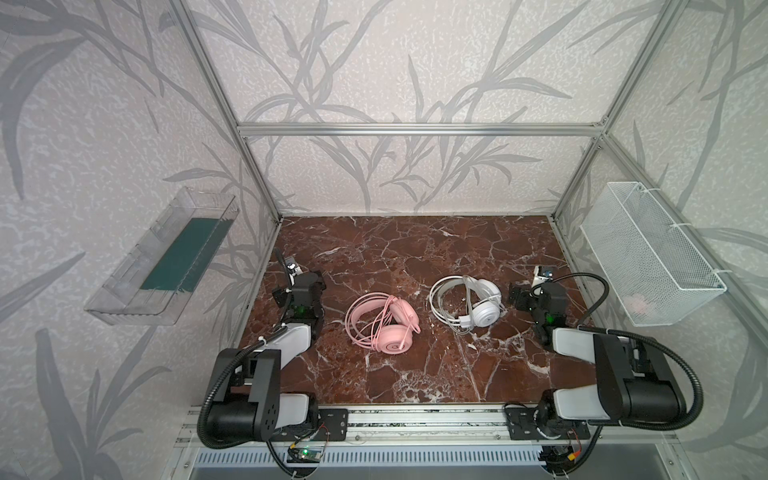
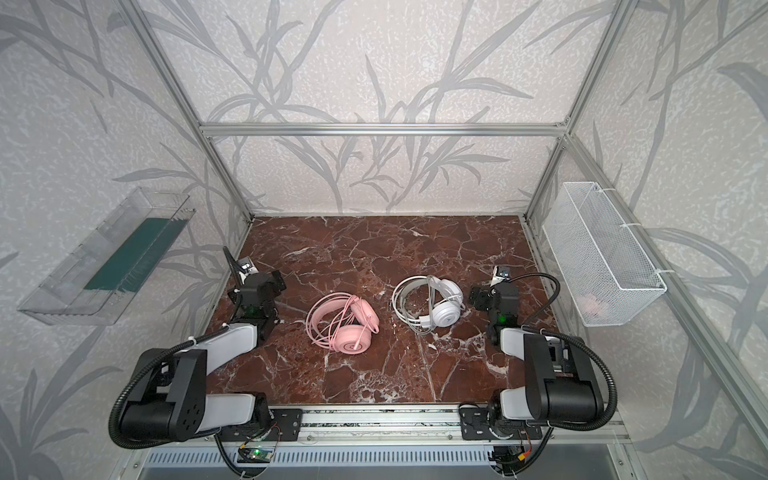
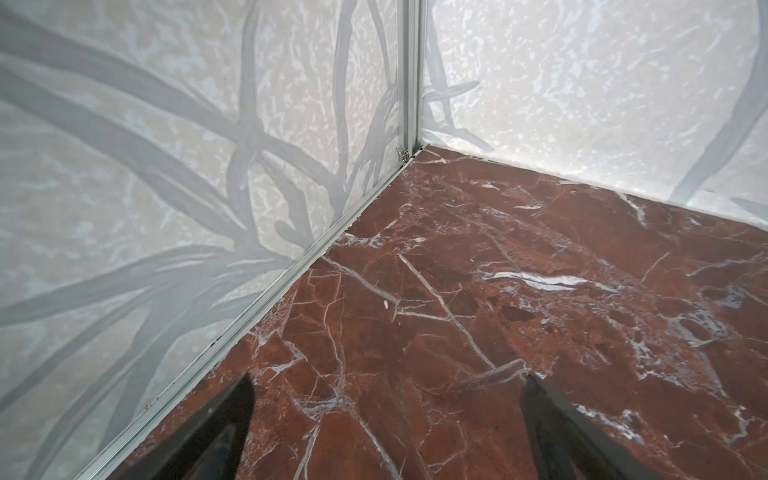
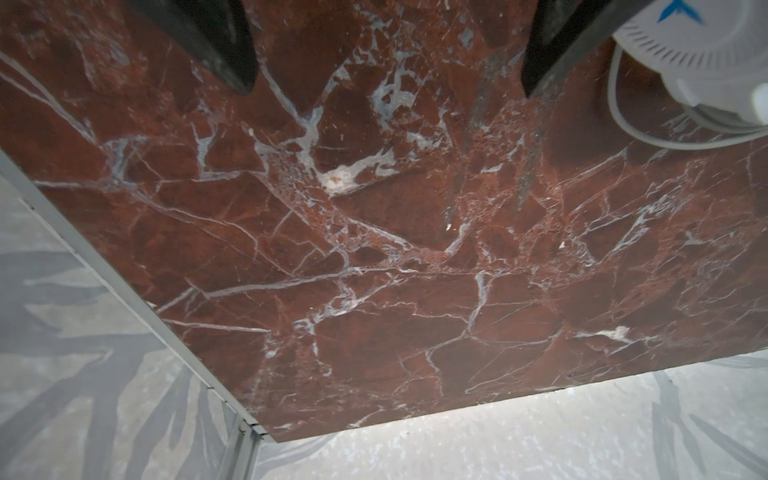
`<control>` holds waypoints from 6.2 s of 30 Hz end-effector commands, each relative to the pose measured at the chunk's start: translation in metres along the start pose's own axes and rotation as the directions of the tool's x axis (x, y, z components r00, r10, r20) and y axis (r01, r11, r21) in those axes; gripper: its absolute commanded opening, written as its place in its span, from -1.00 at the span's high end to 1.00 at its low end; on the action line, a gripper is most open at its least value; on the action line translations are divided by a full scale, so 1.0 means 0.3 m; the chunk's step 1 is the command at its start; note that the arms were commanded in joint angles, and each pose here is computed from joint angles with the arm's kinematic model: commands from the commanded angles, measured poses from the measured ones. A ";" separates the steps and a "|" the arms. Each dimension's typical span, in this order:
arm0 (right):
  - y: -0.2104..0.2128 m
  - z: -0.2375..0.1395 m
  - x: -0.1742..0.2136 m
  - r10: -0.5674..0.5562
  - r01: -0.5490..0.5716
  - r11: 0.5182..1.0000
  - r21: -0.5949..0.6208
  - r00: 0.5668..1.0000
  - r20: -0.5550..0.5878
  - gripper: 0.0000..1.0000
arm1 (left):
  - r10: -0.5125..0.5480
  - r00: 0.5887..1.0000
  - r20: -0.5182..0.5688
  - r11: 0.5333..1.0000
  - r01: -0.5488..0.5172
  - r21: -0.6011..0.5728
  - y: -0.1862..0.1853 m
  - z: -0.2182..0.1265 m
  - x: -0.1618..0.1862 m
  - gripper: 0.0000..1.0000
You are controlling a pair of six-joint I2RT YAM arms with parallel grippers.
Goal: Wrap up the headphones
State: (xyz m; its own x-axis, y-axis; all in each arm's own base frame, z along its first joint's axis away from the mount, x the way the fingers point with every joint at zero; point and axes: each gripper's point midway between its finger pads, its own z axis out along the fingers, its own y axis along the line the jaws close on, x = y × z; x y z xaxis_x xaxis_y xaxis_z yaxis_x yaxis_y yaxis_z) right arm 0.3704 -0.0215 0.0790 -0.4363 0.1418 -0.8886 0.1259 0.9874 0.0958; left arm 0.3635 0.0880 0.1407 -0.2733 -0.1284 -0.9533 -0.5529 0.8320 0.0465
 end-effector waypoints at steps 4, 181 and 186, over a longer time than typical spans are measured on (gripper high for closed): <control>0.093 0.003 -0.099 -0.102 0.112 0.991 -0.077 0.988 0.115 -0.98 | -0.035 0.996 0.076 0.999 0.034 0.019 0.006 0.004 0.040 -0.98; 0.149 0.045 -0.056 -0.223 0.224 0.975 0.004 0.969 0.105 -0.98 | 0.084 0.996 0.040 0.959 -0.092 0.267 -0.160 0.045 0.127 -0.99; 0.149 0.045 -0.054 -0.224 0.224 0.974 0.004 0.969 0.104 -0.98 | 0.079 0.997 0.025 0.959 -0.082 0.272 -0.161 0.052 0.131 -0.99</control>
State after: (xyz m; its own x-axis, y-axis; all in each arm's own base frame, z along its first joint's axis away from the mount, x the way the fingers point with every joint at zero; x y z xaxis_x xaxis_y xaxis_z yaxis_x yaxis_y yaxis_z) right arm 0.3885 0.0179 0.0764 -0.4005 -0.0949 -0.9114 0.0194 0.9935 -0.1119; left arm 0.3857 0.0498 0.0909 -0.3130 -0.0433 -0.9488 -0.2932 0.9546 0.0531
